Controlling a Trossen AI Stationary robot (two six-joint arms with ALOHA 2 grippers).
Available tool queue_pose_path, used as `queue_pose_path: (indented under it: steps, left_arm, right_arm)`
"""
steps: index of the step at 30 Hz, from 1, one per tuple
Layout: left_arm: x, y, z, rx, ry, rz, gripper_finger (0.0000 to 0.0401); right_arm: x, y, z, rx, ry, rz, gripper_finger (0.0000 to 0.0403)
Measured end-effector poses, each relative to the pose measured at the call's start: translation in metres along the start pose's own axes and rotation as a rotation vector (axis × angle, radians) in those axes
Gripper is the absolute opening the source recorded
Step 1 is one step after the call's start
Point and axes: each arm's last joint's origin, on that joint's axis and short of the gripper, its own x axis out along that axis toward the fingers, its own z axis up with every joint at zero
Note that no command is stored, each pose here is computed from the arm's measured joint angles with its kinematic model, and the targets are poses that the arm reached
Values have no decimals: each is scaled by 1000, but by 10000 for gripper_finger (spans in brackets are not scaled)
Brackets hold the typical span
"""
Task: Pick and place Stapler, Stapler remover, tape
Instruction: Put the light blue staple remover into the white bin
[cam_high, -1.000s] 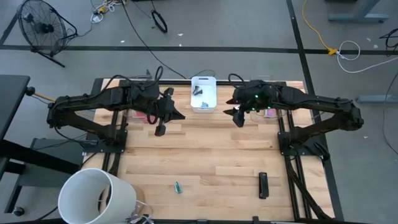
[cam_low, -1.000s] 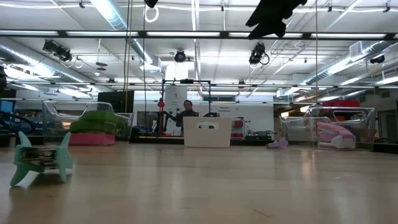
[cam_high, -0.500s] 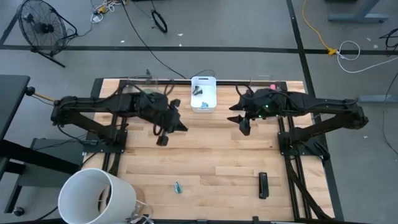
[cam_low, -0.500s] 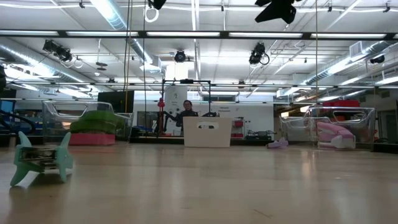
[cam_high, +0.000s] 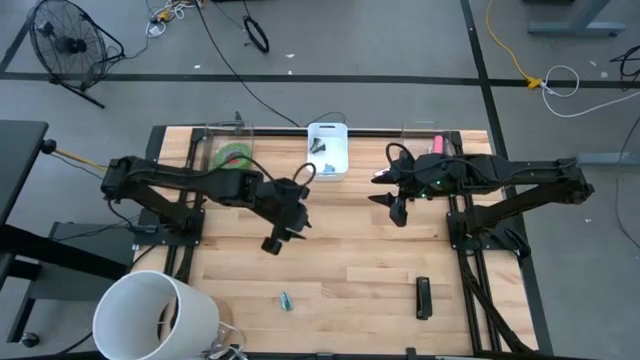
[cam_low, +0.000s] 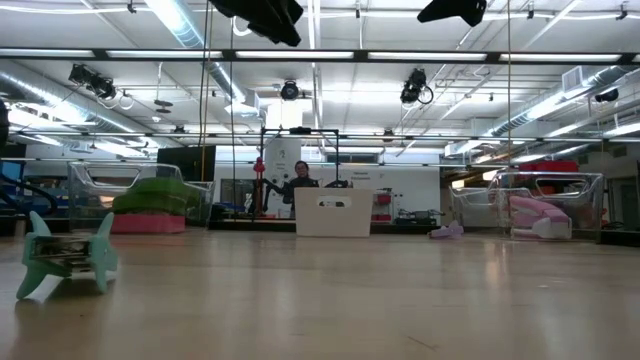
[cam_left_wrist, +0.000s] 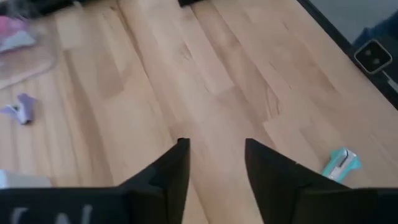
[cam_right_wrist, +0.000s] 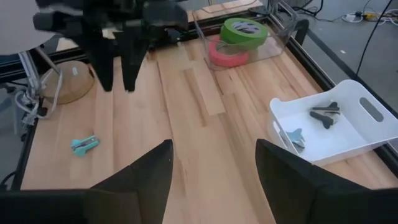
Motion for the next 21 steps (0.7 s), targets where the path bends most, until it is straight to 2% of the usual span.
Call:
queue_pose_path:
  steps: [5,11,21]
  left_arm:
    - [17,-8,0,28,34,-33,199]
    - [34,-28,2,157,45,-150,231]
    - [51,-85,8,272,58,-317,238]
  right_arm:
    - [0,0,-3,2,29,-7,226]
    - [0,-1,-4,0,40,-10,226]
    - [0,-1,-4,-21,42,-6,226]
